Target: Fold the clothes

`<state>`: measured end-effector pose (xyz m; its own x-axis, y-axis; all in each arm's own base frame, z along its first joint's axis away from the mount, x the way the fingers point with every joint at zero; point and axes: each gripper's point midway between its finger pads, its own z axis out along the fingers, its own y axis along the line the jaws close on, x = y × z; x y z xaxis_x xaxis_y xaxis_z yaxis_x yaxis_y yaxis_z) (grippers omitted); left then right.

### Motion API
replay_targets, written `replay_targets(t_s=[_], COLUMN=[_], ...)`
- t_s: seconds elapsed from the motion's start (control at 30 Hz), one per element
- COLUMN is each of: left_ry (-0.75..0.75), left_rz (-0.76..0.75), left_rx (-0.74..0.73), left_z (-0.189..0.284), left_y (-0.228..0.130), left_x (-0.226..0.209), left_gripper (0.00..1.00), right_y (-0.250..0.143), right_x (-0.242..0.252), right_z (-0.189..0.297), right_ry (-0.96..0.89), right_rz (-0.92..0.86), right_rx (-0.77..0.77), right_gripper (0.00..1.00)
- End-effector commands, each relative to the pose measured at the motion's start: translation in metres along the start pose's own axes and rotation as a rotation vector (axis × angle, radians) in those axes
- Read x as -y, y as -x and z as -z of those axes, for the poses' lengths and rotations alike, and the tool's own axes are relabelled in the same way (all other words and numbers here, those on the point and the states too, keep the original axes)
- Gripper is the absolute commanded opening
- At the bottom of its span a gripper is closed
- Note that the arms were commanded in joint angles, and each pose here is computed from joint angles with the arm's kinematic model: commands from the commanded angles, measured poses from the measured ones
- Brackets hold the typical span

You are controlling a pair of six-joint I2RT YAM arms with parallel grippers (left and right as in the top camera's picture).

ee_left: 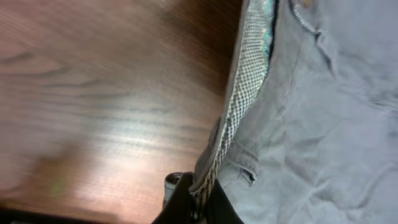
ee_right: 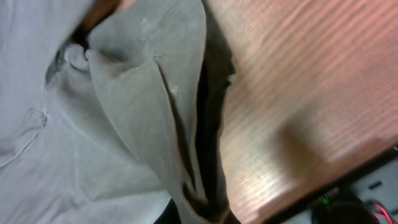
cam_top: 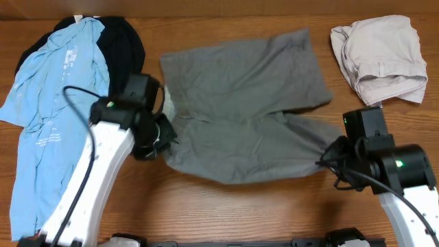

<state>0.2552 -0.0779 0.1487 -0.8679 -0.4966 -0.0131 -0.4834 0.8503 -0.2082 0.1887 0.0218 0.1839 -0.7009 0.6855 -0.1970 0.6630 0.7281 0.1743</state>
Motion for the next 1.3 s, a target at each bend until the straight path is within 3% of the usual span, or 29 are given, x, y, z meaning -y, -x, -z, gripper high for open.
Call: replay_targets(t_s=[0.0,0.2,0.43,0.77,1.2,1.23,1.27], left_ry=[-0.019,-0.068,-0.012,0.083,0.091,0.085,0.076], left_rz=[-0.034,-0.042,0.051,0.172,0.283,0.283,0.283], left_rx=[0.068,0.141,0.24,0.489,0.524,0.53,0.539], left_z=[0.027,0.058,0.055,0.024,-0.083,-0.087,-0.09], left_y=[-0.007,-0.023,-0.003,0.092,0.184,0.187,0.191], left_x=[-0.009,-0.019,-0.029,-0.012,-0.004,-0.002,0.0], left_gripper=[0.04,0.04,0.04,0.04,0.04,0.08,0.22], right_y=[-0.007,-0.007,0.036,0.111,0.143,0.144,0.145], right_x=[0.006,0.009,-0.054,-0.158,-0.22,-0.221,-0.222], right_z=[0.016,0.045,0.038,-0.051,-0.164,-0.167,-0.171], right_ry=[0.03,0.113,0.253,0.307,0.365,0.366,0.369], right_rz=[-0.001,0.023,0.168,0.306,0.391,0.391,0.391], right_rx=[0.007,0.074,0.187,0.274,0.31,0.311,0.315], right_gripper=[0.04,0.04,0.04,0.04,0.04,0.04,0.13])
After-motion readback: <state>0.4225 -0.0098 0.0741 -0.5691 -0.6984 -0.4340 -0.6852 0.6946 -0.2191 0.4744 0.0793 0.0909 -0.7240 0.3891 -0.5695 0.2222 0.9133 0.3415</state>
